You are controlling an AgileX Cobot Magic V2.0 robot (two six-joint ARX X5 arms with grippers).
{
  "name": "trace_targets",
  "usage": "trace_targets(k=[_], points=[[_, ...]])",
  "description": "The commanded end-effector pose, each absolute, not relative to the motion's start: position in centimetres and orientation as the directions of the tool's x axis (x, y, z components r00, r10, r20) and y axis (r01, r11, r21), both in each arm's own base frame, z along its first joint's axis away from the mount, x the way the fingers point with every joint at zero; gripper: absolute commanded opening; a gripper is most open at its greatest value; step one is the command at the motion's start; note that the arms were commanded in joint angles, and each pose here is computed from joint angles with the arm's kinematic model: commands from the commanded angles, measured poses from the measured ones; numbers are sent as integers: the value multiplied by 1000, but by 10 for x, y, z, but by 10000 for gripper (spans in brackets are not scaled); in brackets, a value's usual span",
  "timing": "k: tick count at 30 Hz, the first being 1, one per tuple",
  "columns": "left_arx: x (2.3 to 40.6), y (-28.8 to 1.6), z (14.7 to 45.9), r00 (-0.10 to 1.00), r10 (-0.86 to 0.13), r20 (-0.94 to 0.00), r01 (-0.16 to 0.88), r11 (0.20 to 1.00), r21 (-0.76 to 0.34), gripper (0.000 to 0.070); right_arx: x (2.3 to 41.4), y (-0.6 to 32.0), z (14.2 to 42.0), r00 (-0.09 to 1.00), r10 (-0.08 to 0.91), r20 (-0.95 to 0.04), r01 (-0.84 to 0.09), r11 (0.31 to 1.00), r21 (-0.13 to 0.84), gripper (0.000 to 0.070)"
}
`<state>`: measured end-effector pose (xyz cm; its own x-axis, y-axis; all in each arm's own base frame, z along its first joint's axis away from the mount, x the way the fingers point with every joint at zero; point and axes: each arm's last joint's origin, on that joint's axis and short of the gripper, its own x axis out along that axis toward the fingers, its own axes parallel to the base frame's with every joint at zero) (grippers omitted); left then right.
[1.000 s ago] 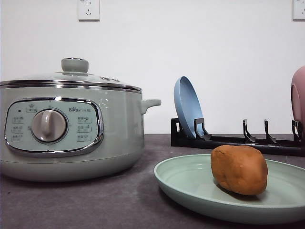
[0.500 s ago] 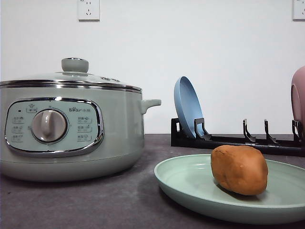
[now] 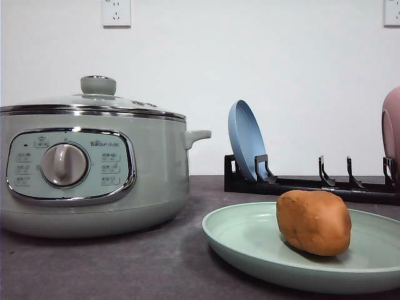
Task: Transfer potato from steamer to green plate
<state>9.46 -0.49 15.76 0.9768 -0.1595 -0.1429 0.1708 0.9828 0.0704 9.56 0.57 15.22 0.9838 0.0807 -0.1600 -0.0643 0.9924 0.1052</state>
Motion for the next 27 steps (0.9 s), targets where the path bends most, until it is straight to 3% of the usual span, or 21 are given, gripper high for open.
trace_targets(k=[1, 27], points=[[95, -5, 150, 973, -156, -169, 169, 984, 64, 2, 96, 5, 150, 983, 74, -170, -56, 993, 106, 1], [95, -5, 150, 973, -156, -168, 169, 984, 64, 1, 96, 5, 152, 986, 74, -146, -59, 993, 106, 1]])
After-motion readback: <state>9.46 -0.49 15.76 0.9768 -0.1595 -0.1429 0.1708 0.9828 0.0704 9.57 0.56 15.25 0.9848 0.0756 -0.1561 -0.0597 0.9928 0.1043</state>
